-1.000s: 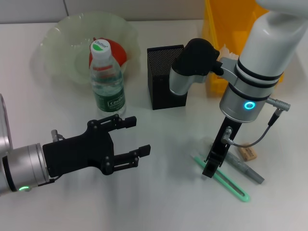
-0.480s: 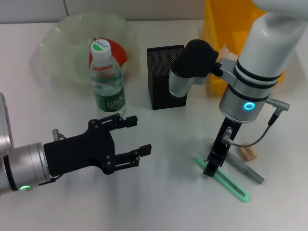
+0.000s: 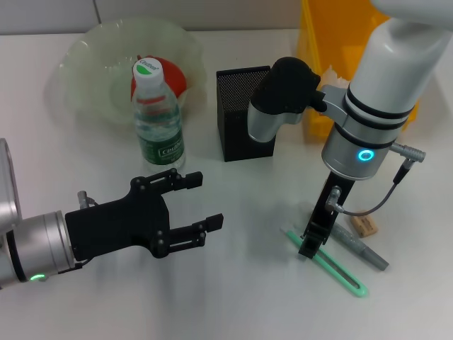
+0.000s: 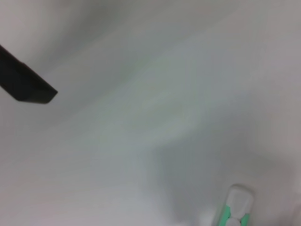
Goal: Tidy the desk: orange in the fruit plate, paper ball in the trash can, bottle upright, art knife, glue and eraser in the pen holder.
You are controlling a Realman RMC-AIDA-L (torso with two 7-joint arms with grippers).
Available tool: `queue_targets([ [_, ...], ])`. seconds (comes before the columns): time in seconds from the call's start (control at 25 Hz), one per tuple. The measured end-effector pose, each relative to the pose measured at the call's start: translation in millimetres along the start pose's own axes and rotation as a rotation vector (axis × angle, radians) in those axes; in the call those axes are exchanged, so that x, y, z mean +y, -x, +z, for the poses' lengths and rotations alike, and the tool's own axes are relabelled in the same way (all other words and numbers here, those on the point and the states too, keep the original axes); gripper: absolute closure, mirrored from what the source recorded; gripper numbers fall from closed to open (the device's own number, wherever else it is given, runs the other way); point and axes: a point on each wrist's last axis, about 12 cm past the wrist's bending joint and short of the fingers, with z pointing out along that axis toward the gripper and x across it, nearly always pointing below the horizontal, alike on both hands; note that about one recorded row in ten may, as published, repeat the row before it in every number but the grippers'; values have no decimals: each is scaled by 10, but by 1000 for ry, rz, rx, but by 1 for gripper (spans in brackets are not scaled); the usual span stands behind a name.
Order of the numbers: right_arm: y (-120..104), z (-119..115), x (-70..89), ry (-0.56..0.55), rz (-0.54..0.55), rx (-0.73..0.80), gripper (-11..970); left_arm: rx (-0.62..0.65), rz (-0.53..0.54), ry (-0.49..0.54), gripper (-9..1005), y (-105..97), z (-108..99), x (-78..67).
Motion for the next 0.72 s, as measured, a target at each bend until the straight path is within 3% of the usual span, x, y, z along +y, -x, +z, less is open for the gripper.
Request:
queue_targets([
  [0.6,27,46,51,-20,-46,26,599,1,5,4,245,12,12,20],
  [0.72,32,54,58,-22,-51,26,654,2,5,5,245,13,16,24],
])
